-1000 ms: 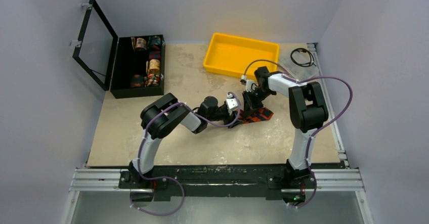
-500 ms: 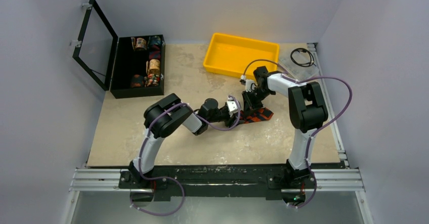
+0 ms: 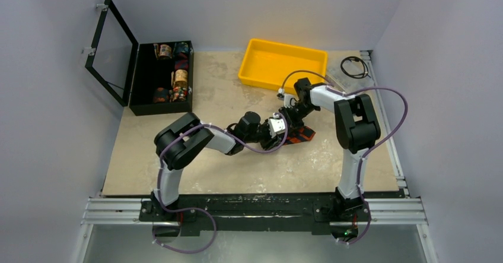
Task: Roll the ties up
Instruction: Roll the tie at the center of the board.
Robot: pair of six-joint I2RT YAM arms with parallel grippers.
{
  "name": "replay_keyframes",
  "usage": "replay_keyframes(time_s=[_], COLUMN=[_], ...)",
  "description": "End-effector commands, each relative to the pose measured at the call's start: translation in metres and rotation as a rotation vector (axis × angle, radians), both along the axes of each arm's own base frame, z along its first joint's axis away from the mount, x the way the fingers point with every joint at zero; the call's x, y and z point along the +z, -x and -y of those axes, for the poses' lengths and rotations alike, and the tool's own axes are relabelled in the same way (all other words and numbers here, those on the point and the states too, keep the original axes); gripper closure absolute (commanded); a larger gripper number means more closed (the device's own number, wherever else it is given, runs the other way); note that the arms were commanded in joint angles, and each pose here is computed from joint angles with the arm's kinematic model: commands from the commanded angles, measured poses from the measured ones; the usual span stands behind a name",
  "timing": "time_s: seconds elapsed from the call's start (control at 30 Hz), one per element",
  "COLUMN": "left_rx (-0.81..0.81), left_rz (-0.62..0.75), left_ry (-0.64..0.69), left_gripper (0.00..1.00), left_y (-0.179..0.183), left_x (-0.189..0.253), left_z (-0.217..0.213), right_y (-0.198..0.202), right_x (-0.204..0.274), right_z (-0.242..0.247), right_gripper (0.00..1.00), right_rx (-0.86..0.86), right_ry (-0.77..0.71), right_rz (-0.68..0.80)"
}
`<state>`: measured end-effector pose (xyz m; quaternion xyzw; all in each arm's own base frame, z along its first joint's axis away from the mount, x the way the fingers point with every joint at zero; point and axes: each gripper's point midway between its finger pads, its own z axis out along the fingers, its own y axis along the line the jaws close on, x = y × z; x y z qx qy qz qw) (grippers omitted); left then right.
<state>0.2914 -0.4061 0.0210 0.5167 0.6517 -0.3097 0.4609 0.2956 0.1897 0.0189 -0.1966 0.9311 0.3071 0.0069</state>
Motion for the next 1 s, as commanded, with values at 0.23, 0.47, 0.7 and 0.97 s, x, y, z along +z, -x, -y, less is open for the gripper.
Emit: replay_keyframes(time_s=[0.23, 0.47, 0.7, 0.97], left_rx=[-0.074, -0.091, -0.093, -0.104], left_rz=[-0.145, -0.173, -0.2, -0.192], left_ry=[-0.382, -0.457, -0.513, -0.512], left_gripper=[1.0, 1.0, 1.0, 0.98], left_y=[0.03, 0.025, 0.023, 0.023], left_x=[-0.062, -0.062, -0.064, -0.062], left_z=[-0.063, -0.064, -0.066, -0.064], right_y=[-0.037, -0.025, 0.005, 0.007], right_x=[0.034, 0.078, 0.063, 0.04], right_z=[0.036, 0.022, 0.002, -0.001], right_gripper=[0.62, 0.4, 0.4, 0.55], right_rx=[0.021, -0.007, -0.033, -0.054], right_ry=[-0.146, -0.319, -0.359, -0.328], right_rz=[0.099, 0.084, -0.056, -0.078])
